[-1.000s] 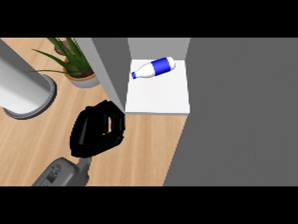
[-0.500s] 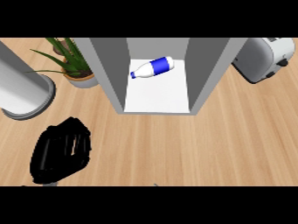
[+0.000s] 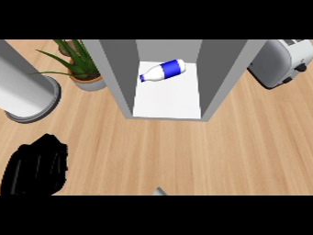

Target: Pick up the bottled water, place it into the cabinet and close the cabinet

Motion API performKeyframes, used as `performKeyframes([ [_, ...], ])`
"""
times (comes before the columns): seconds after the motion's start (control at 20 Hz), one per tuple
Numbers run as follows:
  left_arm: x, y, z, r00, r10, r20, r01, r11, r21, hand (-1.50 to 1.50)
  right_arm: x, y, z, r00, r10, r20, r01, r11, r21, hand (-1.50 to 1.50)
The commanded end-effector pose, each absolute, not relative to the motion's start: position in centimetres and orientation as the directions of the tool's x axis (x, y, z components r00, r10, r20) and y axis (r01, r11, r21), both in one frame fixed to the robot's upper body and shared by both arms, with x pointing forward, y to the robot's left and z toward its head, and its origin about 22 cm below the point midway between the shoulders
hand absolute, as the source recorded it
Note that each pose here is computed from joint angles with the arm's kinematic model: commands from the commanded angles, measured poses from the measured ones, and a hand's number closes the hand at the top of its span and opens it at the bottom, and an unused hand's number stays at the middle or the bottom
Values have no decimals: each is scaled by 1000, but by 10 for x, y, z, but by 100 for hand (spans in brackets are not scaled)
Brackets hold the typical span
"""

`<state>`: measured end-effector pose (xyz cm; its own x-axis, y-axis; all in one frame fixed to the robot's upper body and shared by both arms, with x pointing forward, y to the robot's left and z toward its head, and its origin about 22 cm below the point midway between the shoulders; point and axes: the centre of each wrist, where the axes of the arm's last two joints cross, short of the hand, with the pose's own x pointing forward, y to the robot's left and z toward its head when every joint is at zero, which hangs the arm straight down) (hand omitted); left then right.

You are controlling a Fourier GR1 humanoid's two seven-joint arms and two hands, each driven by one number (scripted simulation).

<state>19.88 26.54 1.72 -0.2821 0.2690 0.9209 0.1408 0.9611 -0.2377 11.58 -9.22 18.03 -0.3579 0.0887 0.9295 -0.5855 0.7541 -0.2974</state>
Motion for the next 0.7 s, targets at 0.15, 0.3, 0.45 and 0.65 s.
performKeyframes([
  [0.15,194,299,28,-318,246,915,139,967,-212,150,151,-41,196,-365,31,930,-512,828,-229,150],
  [0.3,191,302,23,-281,262,923,162,961,-224,150,176,-36,190,-307,33,951,-467,865,-181,150],
  [0.45,188,318,24,-288,264,921,150,962,-228,150,211,-33,205,-267,6,964,-441,889,-127,150],
  [0.65,179,316,31,-291,253,923,151,965,-216,150,262,-31,204,-197,-25,980,-485,871,-75,150],
])
